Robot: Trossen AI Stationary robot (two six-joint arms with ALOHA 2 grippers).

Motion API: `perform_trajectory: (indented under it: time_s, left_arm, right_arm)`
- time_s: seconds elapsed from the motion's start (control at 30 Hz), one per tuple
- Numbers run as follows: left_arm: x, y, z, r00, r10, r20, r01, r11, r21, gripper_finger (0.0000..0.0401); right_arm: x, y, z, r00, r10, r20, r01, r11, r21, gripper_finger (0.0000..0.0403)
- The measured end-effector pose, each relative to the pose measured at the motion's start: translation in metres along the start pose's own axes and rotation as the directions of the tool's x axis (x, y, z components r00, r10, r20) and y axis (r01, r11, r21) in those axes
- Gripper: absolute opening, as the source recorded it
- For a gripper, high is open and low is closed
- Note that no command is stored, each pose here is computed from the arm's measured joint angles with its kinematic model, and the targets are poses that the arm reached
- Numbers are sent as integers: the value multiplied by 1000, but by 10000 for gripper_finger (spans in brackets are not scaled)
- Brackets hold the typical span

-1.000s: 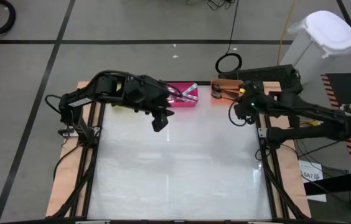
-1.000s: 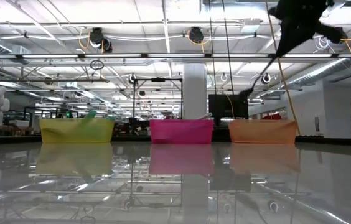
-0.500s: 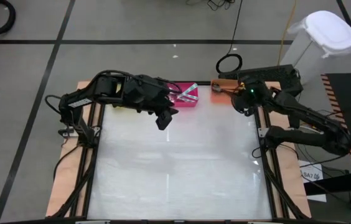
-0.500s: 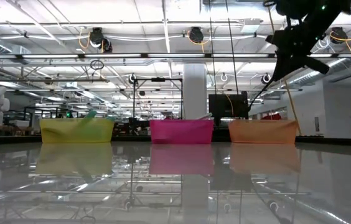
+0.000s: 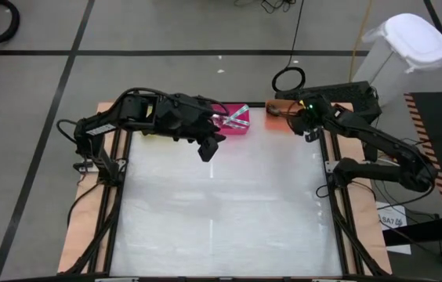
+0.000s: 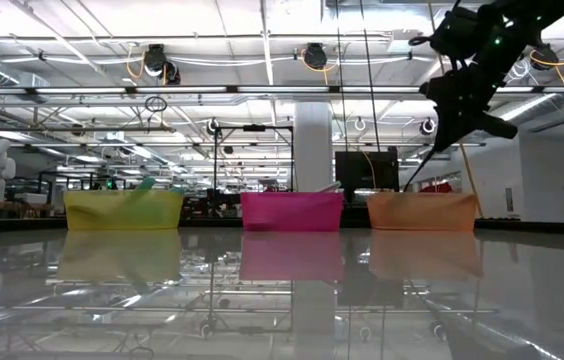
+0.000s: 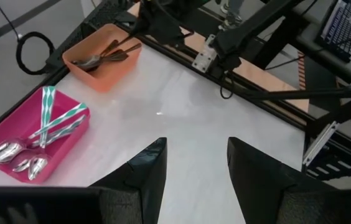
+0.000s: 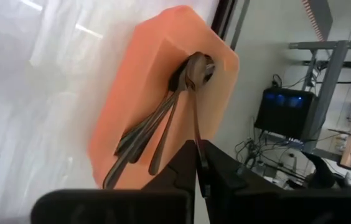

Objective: Sort silverware by color (type)
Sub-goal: Put the black spoon into the orange bin

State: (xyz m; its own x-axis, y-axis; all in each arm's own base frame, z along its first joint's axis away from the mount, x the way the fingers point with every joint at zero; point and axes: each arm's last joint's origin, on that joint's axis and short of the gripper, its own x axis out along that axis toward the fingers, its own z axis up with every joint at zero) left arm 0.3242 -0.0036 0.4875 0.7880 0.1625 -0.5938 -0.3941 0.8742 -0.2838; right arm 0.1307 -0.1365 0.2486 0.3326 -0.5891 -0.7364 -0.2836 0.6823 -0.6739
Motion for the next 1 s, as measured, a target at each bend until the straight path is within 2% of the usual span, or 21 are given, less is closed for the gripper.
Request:
perform_trajectory:
  time_s: [0.23,0.47,0.73,0.83,1.0]
  left_arm:
    - [0,0,0,1000,2,0,-2,1000,12,168]
    - [0,0,0,1000,3,0,-3,999,45,168]
    - [0,-2,-1,1000,-2,-2,2,1000,11,168]
    - [-1,-4,-2,1000,-9,-5,9,1000,5,168]
    - [-2,-9,-5,1000,-22,-10,22,1000,-9,168]
  right_arm:
    - [4,-1,1,1000,0,0,0,999,35,20]
    - [10,-3,3,1000,-1,-9,2,993,114,71]
    - [15,-10,-1,971,-94,-222,141,967,210,144]
    - [14,-9,-3,961,-99,-260,160,961,226,162]
    - [13,-7,-8,955,-70,-288,164,934,316,188]
